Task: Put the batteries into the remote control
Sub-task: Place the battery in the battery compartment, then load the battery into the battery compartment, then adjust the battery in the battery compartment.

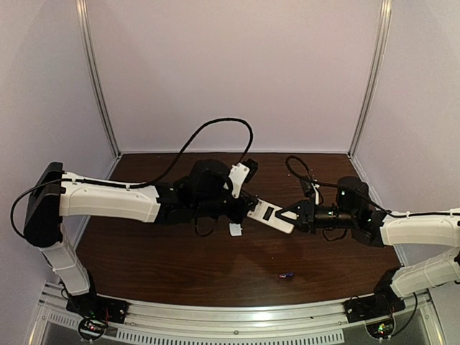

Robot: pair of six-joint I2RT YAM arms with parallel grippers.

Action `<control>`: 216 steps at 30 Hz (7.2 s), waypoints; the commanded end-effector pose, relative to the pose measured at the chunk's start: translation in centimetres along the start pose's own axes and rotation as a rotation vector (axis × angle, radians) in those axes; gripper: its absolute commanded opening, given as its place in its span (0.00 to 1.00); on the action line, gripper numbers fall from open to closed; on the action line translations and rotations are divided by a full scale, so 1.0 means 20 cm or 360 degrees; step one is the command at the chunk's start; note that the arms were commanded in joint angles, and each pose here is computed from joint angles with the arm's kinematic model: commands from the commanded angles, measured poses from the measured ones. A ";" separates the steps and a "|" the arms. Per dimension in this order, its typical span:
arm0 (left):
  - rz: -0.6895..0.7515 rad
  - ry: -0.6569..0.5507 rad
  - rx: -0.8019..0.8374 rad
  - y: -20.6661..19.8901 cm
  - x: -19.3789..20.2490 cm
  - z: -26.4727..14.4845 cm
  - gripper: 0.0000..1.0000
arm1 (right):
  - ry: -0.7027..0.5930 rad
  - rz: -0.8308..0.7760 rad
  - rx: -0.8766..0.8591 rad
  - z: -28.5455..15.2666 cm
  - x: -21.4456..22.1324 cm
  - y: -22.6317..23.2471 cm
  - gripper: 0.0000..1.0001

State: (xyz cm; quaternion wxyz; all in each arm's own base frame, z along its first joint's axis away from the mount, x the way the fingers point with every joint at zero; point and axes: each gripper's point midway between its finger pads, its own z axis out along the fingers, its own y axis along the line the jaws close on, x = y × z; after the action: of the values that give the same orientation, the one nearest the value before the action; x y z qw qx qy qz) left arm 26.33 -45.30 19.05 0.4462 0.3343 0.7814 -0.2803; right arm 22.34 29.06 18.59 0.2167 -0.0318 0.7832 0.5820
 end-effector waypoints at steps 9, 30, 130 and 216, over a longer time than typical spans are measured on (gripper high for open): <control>0.0027 0.0052 -0.0071 0.06 0.06 -0.03 0.29 | 0.0000 -0.0114 0.0002 0.00 -0.02 0.04 0.00; 0.0557 -0.0146 0.0165 -0.02 -0.08 -0.40 0.78 | 0.0208 -0.0229 0.0047 -0.01 0.07 0.02 0.00; 0.1344 0.0073 0.0514 -0.26 0.18 -0.41 0.36 | 0.0615 -0.0348 -0.0134 0.04 0.31 0.11 0.00; 0.0687 -0.0079 0.0051 -0.07 -0.04 -0.44 0.73 | 0.0528 -0.0391 -0.0074 0.02 0.27 0.06 0.00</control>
State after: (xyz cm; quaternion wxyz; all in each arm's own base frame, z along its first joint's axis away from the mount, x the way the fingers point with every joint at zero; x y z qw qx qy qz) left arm 20.41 -40.83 21.95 0.4897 0.5885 0.6294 -0.1329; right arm 16.53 30.70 16.42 0.1192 -0.2157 0.7940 0.5557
